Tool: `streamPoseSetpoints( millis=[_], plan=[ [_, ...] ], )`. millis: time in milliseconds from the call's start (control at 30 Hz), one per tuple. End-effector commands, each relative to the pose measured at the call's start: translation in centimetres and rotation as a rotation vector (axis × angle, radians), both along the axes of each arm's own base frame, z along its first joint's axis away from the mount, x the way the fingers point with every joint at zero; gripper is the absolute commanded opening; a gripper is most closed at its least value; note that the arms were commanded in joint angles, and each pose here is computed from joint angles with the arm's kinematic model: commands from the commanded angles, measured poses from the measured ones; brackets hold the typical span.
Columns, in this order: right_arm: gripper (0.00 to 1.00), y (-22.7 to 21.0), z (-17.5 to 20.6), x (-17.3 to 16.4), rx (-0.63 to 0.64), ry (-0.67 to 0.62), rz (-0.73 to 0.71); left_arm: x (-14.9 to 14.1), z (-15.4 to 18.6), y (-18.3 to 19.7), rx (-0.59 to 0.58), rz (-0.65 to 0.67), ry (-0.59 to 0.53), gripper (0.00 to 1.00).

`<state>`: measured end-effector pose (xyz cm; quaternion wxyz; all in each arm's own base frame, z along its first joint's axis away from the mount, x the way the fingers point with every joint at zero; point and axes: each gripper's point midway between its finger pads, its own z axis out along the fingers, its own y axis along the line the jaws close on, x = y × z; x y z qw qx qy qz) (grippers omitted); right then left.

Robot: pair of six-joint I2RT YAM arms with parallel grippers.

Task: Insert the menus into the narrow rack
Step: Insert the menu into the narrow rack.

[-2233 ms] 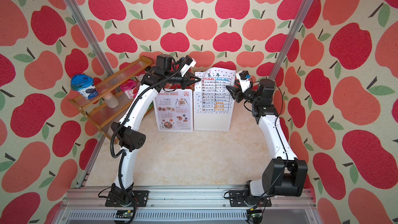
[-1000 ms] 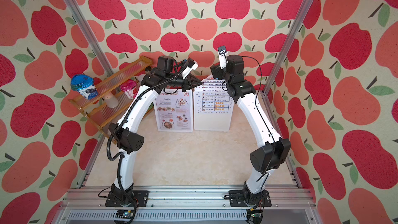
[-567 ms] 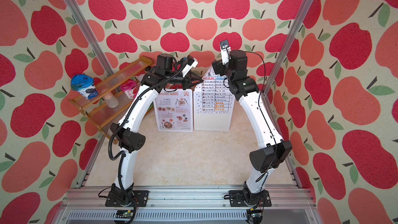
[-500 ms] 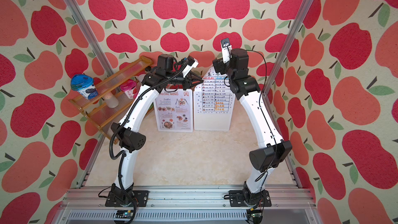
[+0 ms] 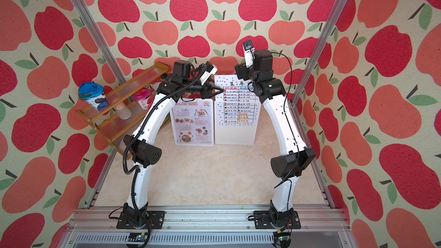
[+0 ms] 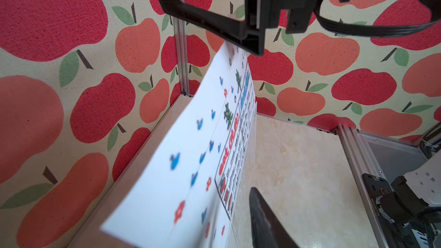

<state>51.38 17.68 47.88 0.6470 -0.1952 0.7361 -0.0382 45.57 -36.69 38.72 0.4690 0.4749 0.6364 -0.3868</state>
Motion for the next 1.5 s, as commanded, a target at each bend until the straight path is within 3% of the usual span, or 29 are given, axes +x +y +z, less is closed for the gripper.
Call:
streamPoseSetpoints(
  millis=[0,200,367,933,1467],
  plan=[
    [0.99,0.1,0.8,-1.1,0.030,-0.010,0.032,0.8,-0.5,-0.2,-0.020,-0.014,0.010,0.43],
    [0.99,-0.2,0.8,-1.3,0.008,-0.014,0.032,0.0,-0.1,-0.8,-0.038,-0.044,0.023,0.11],
    [0.99,-0.7,1.0,-1.5,0.018,-0.018,0.025,-0.6,-0.1,-1.0,-0.028,-0.052,0.022,0.01],
    [0.99,-1.5,1.5,-1.6,0.027,-0.022,0.010,-2.5,-0.8,-1.6,0.030,-0.075,0.032,0.00],
    [0.99,-0.3,-0.4,-1.0,0.021,0.043,0.049,-3.3,-1.9,-1.2,0.064,-0.073,0.072,0.00]
  ],
)
